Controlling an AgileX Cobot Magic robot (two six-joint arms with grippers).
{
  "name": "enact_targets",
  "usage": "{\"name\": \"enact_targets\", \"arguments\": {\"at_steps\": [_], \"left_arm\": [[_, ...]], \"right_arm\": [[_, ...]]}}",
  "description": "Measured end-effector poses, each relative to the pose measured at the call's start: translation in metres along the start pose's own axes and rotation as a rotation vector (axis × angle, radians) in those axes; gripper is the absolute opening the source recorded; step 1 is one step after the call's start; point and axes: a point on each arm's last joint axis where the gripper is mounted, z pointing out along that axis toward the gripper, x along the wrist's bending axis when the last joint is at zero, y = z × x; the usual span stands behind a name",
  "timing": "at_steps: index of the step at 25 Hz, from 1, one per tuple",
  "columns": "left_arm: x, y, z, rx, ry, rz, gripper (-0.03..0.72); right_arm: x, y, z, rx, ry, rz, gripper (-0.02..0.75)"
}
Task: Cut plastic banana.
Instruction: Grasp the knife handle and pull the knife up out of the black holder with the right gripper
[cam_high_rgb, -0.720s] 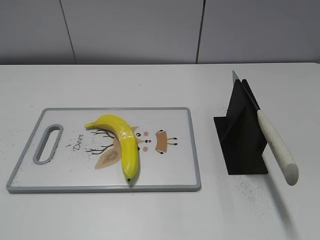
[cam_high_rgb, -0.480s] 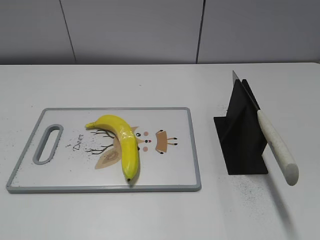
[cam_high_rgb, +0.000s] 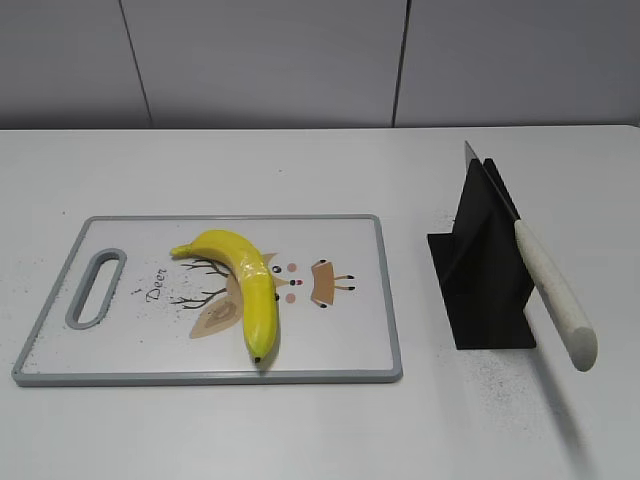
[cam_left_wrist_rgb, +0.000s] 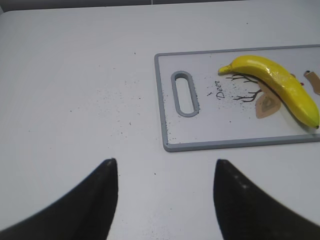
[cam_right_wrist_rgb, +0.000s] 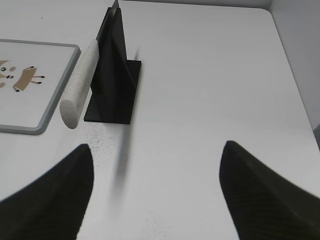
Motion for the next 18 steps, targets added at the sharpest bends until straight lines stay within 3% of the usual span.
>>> {"name": "enact_targets", "arguments": {"at_steps": [18], "left_arm": [[0.0000, 0.0000, 0.0000, 0.000, 0.000, 0.000, 0.567]], "right_arm": [[-0.0012, 0.0002, -0.0002, -0.001, -0.013, -0.009, 0.591]]}}
